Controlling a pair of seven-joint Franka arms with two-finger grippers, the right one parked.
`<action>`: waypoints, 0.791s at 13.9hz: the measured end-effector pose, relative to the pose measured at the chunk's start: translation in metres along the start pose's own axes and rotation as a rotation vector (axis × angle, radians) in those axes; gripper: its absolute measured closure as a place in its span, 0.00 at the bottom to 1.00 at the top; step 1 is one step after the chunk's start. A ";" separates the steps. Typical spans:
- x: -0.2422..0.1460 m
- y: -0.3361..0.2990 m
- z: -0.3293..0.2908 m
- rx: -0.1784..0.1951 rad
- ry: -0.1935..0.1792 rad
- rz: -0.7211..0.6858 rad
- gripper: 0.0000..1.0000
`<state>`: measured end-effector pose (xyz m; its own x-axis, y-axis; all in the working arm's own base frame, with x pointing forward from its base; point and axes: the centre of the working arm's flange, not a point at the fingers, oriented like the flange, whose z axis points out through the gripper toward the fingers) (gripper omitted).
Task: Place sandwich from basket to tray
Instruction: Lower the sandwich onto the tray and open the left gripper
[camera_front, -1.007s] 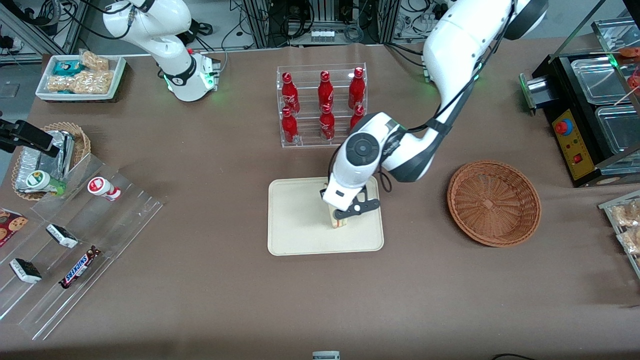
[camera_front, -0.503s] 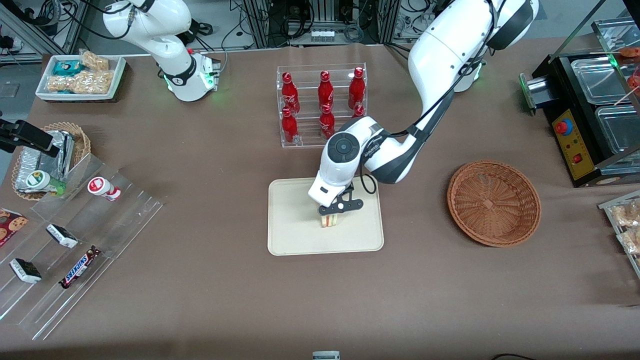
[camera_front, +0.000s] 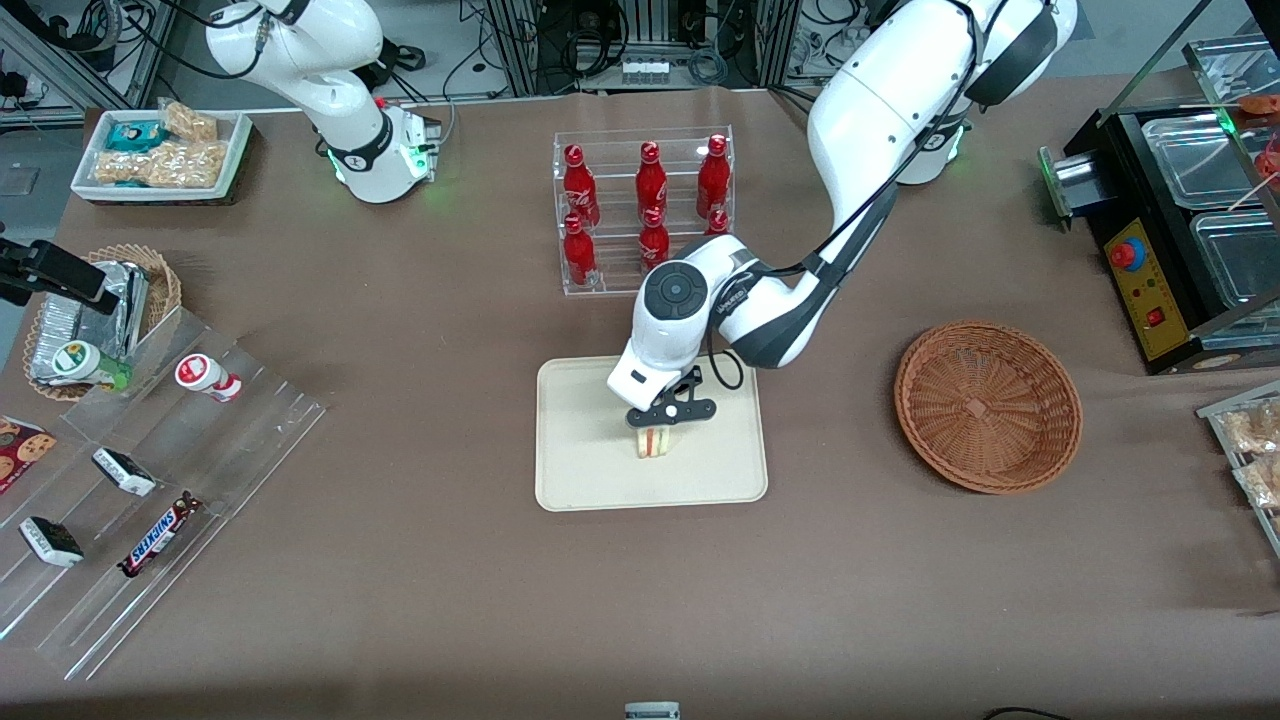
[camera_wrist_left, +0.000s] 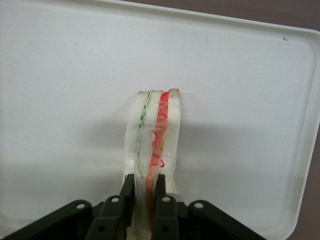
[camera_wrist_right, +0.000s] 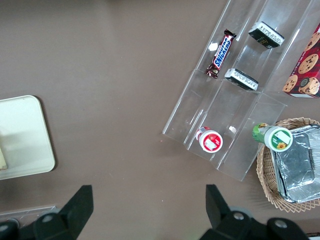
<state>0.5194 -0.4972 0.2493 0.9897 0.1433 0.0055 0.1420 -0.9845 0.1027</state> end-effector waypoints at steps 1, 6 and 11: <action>0.001 0.001 -0.002 -0.006 0.005 0.000 0.62; 0.010 0.006 -0.029 -0.010 0.027 -0.003 0.07; 0.028 -0.018 -0.114 0.064 0.053 -0.044 0.00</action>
<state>0.5421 -0.4639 0.3608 0.9803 0.1896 0.0552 0.1876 -0.9814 0.0401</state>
